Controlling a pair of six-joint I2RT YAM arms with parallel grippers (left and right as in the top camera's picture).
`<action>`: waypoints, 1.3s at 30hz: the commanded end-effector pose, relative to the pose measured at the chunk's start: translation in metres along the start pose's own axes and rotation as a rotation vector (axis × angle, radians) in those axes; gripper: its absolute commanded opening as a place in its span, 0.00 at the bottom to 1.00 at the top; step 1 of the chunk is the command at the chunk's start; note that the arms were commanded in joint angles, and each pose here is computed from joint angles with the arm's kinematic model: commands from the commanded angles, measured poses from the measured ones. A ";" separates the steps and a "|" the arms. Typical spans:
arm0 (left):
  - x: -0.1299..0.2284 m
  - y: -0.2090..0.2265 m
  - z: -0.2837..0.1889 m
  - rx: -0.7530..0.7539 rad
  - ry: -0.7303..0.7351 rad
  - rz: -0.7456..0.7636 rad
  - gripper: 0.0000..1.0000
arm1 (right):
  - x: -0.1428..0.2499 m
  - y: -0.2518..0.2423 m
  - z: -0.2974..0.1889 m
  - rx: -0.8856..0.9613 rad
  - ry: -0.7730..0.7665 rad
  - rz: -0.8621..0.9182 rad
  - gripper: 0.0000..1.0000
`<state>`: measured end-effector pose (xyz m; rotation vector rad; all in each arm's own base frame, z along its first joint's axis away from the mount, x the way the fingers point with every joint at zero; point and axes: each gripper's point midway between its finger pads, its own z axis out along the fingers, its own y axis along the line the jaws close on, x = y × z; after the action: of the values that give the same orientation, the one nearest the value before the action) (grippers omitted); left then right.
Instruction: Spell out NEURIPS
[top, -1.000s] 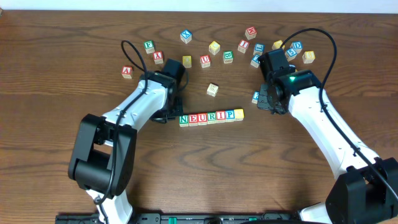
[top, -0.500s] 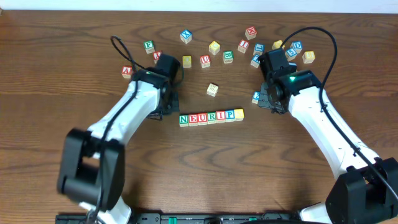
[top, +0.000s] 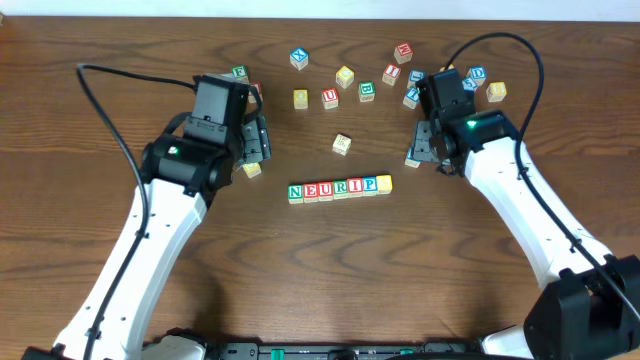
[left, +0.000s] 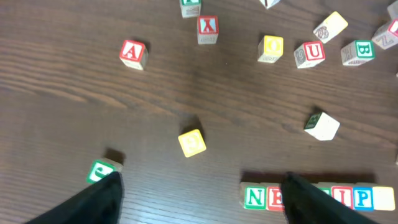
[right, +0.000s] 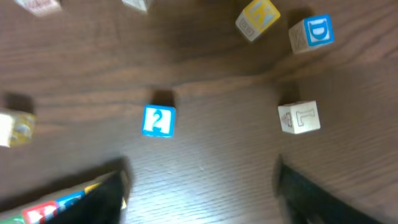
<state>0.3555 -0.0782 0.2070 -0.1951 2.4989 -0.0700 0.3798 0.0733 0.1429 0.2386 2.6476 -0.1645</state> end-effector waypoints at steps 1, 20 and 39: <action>-0.010 0.002 -0.008 -0.007 -0.034 0.000 0.86 | -0.036 -0.004 -0.042 -0.029 -0.138 -0.051 0.99; -0.010 0.002 -0.008 -0.008 -0.033 0.000 0.98 | -0.060 -0.030 -0.116 -0.019 -0.331 -0.067 0.99; -0.010 0.002 -0.008 -0.008 -0.032 0.000 0.98 | -0.060 -0.030 -0.116 -0.019 -0.331 -0.067 0.99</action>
<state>0.3554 -0.0774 0.2078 -0.1987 2.4956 -0.0675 0.3734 0.0580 0.2685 0.1041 2.3450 -0.1641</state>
